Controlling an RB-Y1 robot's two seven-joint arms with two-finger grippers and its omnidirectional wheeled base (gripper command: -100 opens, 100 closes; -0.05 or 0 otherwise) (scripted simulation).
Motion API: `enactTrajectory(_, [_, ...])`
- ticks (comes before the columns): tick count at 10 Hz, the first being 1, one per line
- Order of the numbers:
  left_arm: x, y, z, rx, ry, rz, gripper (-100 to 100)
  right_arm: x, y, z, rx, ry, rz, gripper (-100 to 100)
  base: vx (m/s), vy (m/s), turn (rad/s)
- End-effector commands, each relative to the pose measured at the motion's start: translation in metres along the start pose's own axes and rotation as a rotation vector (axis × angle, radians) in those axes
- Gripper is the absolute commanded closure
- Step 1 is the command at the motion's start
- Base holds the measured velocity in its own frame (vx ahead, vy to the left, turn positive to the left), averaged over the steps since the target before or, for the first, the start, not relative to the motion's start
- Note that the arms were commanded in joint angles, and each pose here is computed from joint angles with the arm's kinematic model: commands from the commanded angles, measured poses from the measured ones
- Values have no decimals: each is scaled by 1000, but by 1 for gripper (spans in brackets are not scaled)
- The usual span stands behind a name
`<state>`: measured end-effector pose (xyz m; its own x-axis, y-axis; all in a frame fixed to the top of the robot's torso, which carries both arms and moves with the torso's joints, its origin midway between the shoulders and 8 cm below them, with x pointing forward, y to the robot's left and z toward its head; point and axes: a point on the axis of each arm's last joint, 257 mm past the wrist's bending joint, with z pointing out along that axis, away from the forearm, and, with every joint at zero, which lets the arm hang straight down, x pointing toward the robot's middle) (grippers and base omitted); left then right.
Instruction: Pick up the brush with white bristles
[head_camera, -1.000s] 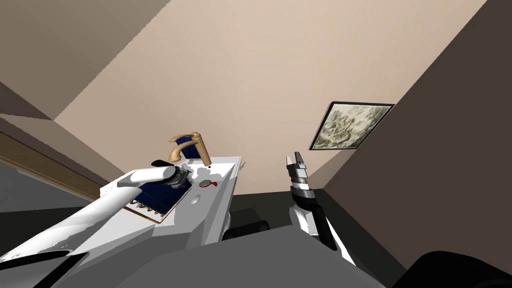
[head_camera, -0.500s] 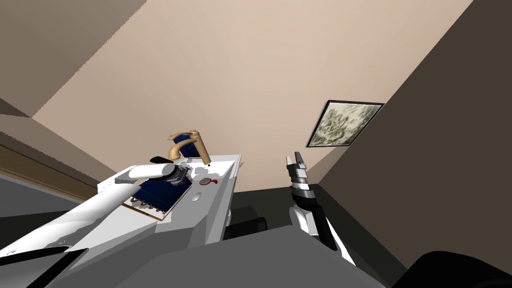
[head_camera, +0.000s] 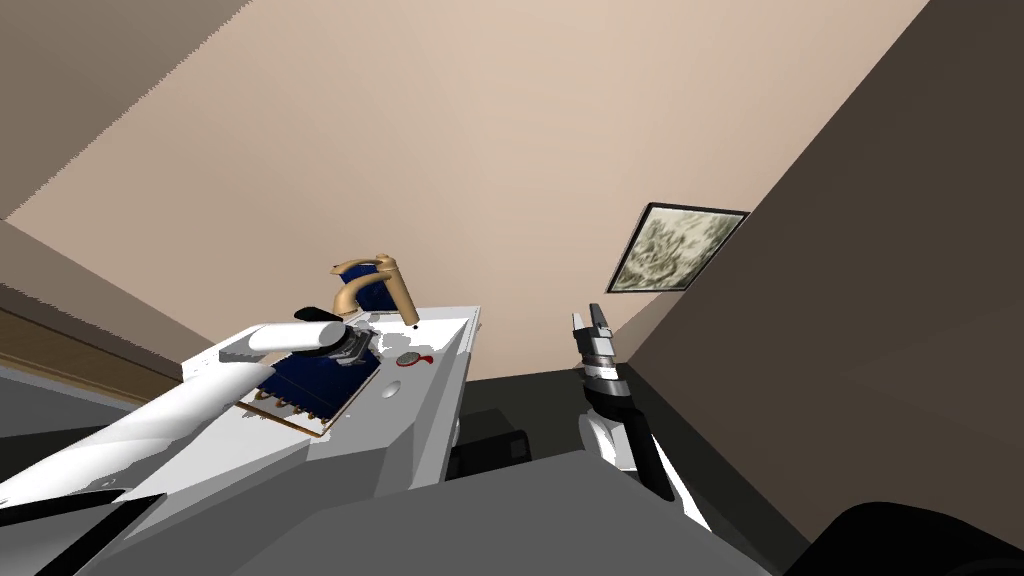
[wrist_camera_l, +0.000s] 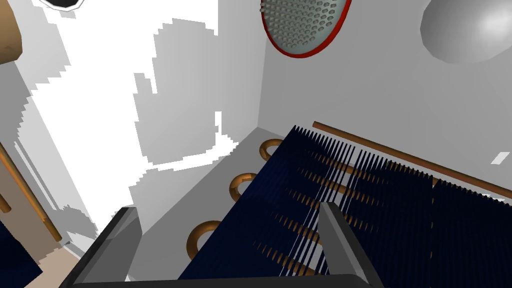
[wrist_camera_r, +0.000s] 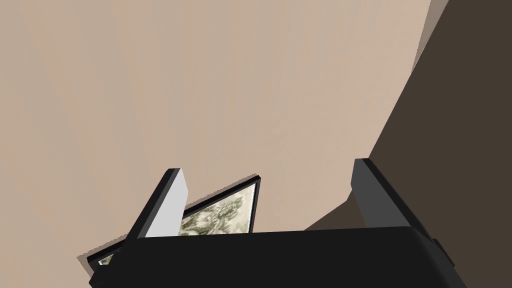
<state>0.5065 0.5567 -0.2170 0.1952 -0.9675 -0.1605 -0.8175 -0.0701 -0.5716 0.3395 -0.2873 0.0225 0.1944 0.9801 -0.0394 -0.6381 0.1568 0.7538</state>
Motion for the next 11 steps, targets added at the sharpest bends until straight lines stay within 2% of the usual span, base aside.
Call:
enactTrajectory(1, [-13, -16, -13, 19, -28, 17, -100, 0, 0, 0, 0, 0, 0, 0, 0, 0, 0])
enactTrajectory(4, [-18, 13, -7, -59, -31, 73, -100, 0, 0, 0, 0, 0, 0, 0, 34, -41, 121])
enactTrajectory(5, [-18, 13, -7, -59, -31, 73, -100, 0, 0, 0, 0, 0, 0, 0, 29, -37, 61])
enactTrajectory(7, [-19, 32, -3, -105, -27, 101, -100, 0, 0, 0, 0, 0, 0, 0, 70, -73, 18])
enactTrajectory(8, [-19, 32, -3, -105, -27, 101, -100, 0, 0, 0, 0, 0, 0, 0, 52, -52, 32])
enactTrajectory(11, [-20, 68, 7, -189, -14, 145, -100, 0, 0, 0, 0, 0, 0, 0, 119, -109, -20])
